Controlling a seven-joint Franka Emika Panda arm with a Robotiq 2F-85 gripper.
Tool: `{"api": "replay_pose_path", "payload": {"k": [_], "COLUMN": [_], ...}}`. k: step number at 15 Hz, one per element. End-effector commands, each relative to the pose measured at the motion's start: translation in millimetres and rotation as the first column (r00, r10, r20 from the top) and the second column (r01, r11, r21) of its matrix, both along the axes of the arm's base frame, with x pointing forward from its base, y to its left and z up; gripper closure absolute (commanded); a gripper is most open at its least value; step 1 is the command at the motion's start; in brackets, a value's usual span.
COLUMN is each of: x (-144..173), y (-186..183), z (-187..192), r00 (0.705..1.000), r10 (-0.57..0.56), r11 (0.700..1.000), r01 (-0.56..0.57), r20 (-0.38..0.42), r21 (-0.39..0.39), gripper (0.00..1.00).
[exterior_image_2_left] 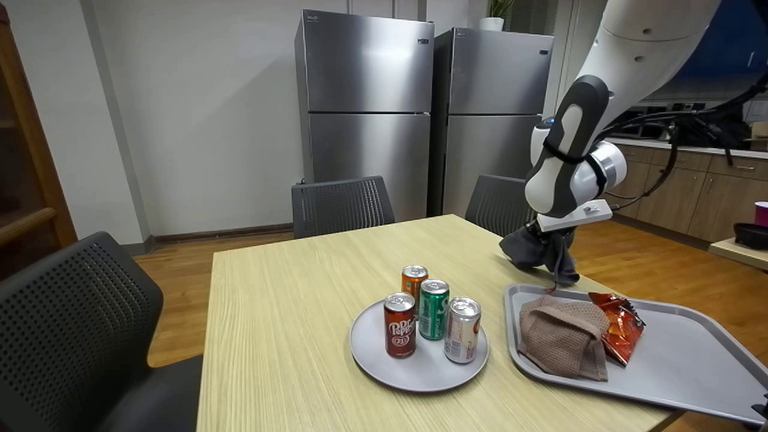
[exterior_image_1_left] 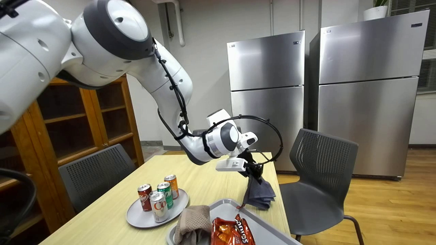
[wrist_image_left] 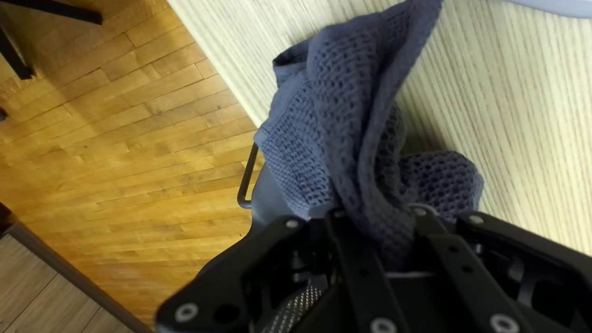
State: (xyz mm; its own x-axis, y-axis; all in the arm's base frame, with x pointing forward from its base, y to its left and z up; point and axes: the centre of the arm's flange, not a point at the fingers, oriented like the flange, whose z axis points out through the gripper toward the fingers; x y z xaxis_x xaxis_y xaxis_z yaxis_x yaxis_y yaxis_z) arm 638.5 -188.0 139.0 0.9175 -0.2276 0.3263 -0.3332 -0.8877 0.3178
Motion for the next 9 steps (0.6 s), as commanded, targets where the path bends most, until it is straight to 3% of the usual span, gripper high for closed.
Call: {"api": "replay_pose_path", "payload": {"k": [1,7,9], "x": [10,-2,-7], "y": [-6,-1,2], "z": [7,20,25], "r00": [1.000,0.999,0.999], "r10": [0.005,0.035,0.051], "r11": [1.000,0.999,0.999], "r01": [-0.005,-0.035,-0.051], "r20": [-0.002,0.012,0.015], "r21": [0.006,0.003,0.001], "gripper": [0.48,0.05,0.00]}}
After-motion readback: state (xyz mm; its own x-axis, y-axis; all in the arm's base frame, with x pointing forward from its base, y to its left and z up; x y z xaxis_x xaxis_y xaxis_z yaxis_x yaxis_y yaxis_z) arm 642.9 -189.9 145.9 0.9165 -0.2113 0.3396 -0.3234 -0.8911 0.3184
